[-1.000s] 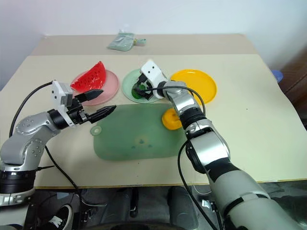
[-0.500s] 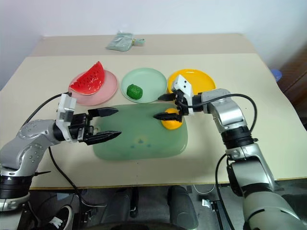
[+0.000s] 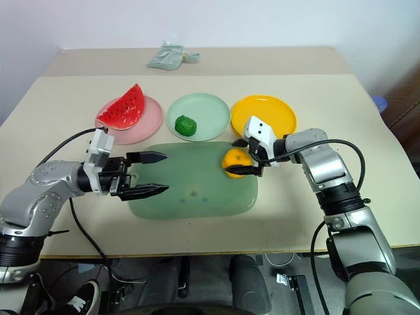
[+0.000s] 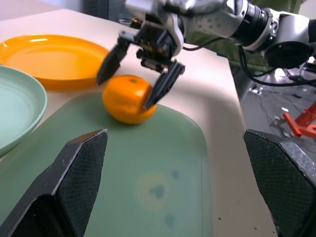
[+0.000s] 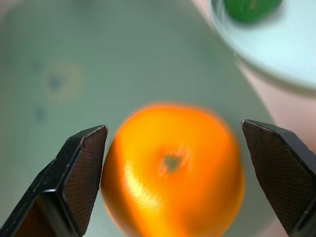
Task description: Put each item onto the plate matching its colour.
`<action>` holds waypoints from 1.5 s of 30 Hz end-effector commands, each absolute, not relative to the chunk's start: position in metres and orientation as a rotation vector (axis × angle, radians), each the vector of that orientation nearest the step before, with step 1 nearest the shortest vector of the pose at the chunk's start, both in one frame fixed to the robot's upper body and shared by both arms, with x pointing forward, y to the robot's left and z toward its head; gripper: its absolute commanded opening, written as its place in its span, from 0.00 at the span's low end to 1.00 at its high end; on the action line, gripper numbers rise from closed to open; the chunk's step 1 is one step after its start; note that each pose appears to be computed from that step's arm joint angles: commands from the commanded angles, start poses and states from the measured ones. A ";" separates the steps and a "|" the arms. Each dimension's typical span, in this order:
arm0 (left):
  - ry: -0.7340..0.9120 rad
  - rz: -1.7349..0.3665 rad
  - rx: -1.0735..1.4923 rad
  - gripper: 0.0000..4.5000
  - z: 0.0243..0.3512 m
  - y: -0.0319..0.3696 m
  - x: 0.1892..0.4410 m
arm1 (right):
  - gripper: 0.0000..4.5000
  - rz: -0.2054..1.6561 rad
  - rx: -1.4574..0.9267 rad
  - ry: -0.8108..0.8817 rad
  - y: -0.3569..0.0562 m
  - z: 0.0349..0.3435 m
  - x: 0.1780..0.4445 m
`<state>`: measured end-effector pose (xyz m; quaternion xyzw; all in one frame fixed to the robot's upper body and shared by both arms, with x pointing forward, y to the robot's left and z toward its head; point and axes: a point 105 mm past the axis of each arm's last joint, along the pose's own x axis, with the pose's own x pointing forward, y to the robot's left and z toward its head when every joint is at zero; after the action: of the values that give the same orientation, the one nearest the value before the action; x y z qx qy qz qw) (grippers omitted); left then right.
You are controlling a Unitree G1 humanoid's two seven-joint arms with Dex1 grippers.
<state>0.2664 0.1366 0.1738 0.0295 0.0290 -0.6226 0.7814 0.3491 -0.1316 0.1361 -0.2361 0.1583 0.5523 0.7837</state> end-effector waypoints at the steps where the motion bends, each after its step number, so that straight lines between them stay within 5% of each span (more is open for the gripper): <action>1: 0.016 -1.361 0.078 1.00 0.184 0.133 0.262 | 0.99 1.222 -0.518 0.360 -0.132 0.131 0.344; 5: 0.016 -1.353 0.085 1.00 0.182 0.135 0.262 | 0.99 1.214 -0.484 0.378 -0.130 0.127 0.348; 7: 0.017 -1.351 0.087 1.00 0.182 0.136 0.263 | 0.81 1.217 -0.479 0.358 -0.129 0.132 0.349; 9: 0.010 -1.347 0.089 1.00 0.182 0.136 0.263 | 0.76 1.211 -0.473 0.332 -0.128 0.138 0.350; 16: -0.033 -1.116 0.087 1.00 0.191 0.134 0.300 | 0.76 0.762 -0.312 0.061 -0.158 0.207 0.424; 19: -0.089 -1.021 0.068 1.00 0.200 0.122 0.314 | 0.76 0.517 -0.338 0.042 -0.188 0.216 0.450; 23: -0.108 -1.011 0.037 1.00 0.203 0.108 0.316 | 0.76 0.420 -0.343 0.056 -0.202 0.213 0.460; 30: -0.110 -1.102 0.053 1.00 0.194 0.099 0.299 | 0.76 0.465 -0.352 0.121 -0.195 0.186 0.460; 32: -0.099 -1.130 0.068 1.00 0.190 0.099 0.295 | 0.99 0.465 -0.341 0.113 -0.196 0.187 0.460; 36: -0.096 -1.130 0.081 1.00 0.187 0.101 0.295 | 1.00 0.467 -0.342 0.092 -0.196 0.192 0.460; 45: -0.178 -1.214 0.070 1.00 0.208 0.111 0.286 | 1.00 0.687 -0.180 -0.288 -0.168 0.267 0.436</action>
<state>0.2913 0.1062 0.1914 0.0254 -0.0479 -0.5599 0.8268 0.4483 -0.1818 0.2348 -0.0853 -0.0651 0.2945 0.9496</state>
